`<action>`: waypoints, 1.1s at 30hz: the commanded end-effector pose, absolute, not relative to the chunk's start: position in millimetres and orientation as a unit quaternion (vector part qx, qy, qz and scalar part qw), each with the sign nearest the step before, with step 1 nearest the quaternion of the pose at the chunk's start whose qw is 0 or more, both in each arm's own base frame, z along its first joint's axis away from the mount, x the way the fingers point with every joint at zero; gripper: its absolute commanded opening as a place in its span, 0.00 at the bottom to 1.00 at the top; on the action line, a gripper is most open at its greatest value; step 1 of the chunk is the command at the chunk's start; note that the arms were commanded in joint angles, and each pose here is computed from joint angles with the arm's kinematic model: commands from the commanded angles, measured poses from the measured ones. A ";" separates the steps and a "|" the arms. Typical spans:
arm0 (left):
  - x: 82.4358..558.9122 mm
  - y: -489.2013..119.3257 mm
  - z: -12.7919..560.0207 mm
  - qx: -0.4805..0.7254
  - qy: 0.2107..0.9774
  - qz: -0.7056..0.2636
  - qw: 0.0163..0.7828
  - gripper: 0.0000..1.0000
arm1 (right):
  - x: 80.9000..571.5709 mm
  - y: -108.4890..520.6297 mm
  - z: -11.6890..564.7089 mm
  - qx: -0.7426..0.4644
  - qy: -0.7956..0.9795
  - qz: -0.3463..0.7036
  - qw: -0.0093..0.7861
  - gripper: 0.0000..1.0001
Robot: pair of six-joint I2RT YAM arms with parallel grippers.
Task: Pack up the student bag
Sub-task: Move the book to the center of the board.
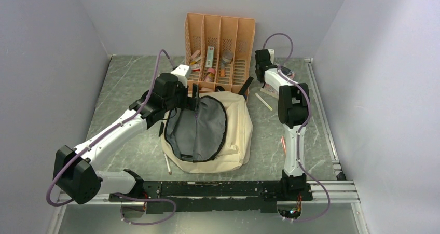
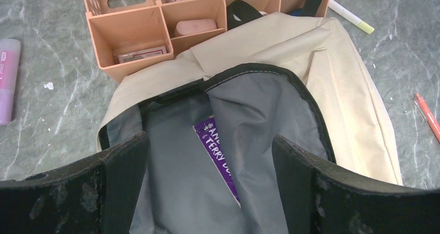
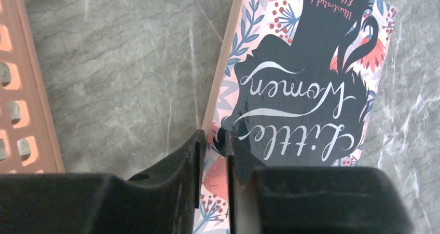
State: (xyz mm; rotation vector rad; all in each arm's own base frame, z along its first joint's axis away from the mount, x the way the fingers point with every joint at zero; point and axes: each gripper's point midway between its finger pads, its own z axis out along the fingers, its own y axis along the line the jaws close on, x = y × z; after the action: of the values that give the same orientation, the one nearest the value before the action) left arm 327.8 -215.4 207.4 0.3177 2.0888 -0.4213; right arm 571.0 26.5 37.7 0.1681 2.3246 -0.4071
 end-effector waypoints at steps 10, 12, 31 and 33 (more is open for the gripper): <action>328.6 -221.1 217.9 0.132 0.842 -0.198 0.485 0.90 | 507.8 19.6 44.4 0.005 0.924 -0.166 0.346 0.00; 328.8 -221.2 217.4 0.132 0.842 -0.198 0.484 0.90 | 494.7 17.9 48.6 -0.004 0.924 -0.165 0.344 0.00; 328.4 -222.1 216.0 0.133 0.842 -0.201 0.482 0.90 | 437.4 16.5 120.8 0.045 0.905 -0.074 0.416 0.23; 328.0 -223.5 216.6 0.134 0.841 -0.205 0.482 0.90 | 438.9 5.1 120.9 0.077 0.902 -0.065 0.420 0.47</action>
State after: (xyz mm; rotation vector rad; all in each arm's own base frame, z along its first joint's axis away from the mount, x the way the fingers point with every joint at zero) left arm 326.0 -218.7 207.8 0.3309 2.0893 -0.4459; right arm 433.2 25.8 109.9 0.0510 2.3085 -0.1789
